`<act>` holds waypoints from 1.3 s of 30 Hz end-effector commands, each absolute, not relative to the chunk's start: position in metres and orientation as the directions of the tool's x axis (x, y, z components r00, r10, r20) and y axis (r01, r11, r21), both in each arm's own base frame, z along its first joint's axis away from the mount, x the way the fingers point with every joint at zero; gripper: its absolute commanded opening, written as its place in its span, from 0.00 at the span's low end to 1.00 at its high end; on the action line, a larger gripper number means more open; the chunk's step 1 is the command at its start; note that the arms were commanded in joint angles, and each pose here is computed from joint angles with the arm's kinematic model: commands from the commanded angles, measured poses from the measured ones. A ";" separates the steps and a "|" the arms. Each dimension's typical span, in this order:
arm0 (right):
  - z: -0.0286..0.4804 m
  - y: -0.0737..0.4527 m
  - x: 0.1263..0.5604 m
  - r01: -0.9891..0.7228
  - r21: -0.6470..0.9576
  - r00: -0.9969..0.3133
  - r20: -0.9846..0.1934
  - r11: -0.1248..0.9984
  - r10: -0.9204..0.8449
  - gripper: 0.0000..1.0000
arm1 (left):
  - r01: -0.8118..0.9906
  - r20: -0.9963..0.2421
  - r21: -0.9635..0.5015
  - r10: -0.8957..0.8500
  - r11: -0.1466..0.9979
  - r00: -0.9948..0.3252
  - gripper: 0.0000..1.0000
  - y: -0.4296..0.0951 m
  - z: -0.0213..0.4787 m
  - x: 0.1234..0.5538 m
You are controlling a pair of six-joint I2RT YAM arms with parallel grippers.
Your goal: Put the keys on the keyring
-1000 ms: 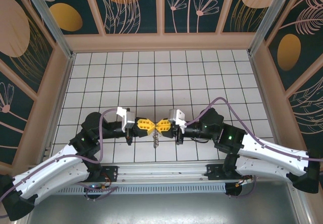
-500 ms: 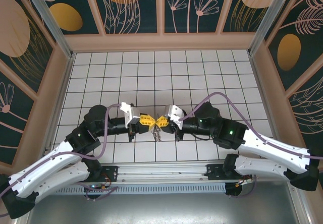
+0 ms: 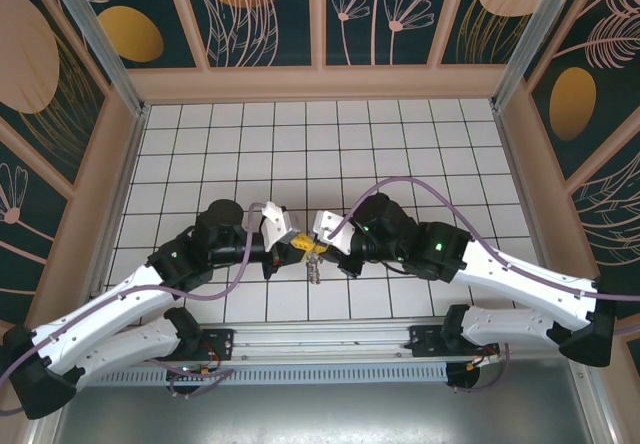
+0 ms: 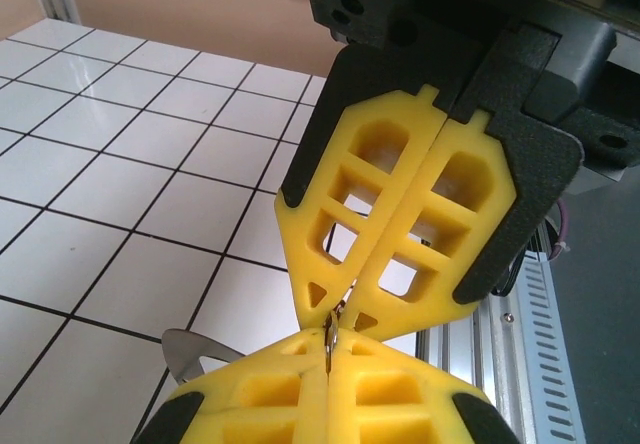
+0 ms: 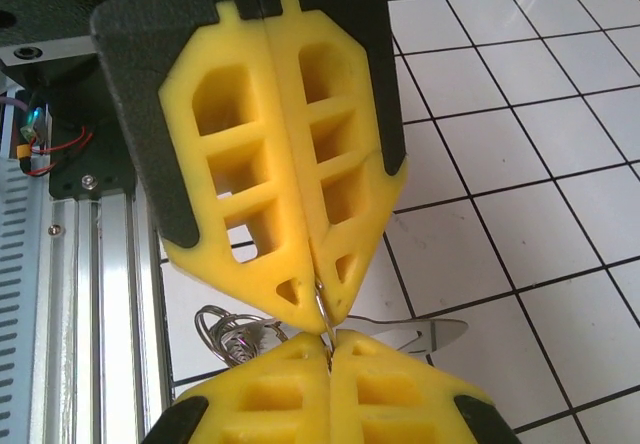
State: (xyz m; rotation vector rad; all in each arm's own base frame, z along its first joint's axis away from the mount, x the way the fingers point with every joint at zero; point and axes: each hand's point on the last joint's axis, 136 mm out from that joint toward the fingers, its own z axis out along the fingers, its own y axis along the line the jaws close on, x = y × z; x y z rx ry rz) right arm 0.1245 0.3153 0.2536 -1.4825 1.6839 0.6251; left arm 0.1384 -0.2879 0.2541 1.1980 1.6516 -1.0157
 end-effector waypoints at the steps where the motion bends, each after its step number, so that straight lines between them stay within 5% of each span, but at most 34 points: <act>1: 0.301 0.327 0.128 -0.962 -0.195 0.083 -0.878 0.194 -0.471 0.00 | 0.968 -0.927 -0.153 0.310 0.199 -0.210 0.00 -0.288 0.253 0.133; 7: 0.307 0.324 0.120 -0.968 -0.146 0.063 -0.929 0.205 -0.365 0.01 | 0.985 -0.979 -0.127 0.142 0.121 -0.144 0.00 -0.285 0.294 0.116; 13: 0.322 0.315 0.105 -0.980 -0.085 0.047 -0.978 0.180 -0.205 0.20 | 0.993 -0.994 -0.107 0.017 0.043 -0.108 0.00 -0.282 0.319 0.101; 20: 0.321 0.316 0.101 -0.987 -0.052 0.024 -0.984 0.154 -0.178 0.22 | 0.996 -0.994 -0.086 -0.065 -0.015 -0.087 0.00 -0.281 0.330 0.091; 26: 0.318 0.318 0.099 -0.990 -0.046 0.022 -0.985 0.137 -0.172 0.12 | 0.996 -0.990 -0.081 -0.110 -0.032 -0.085 0.00 -0.278 0.335 0.087; 34: 0.312 0.323 0.100 -0.991 -0.040 0.015 -0.981 0.126 -0.194 0.12 | 0.994 -0.988 -0.094 -0.120 -0.057 -0.100 0.00 -0.279 0.332 0.084; 39: 0.315 0.317 0.108 -0.983 -0.066 0.027 -0.975 0.174 -0.219 0.00 | 0.994 -0.993 -0.109 -0.055 -0.002 -0.109 0.00 -0.279 0.324 0.092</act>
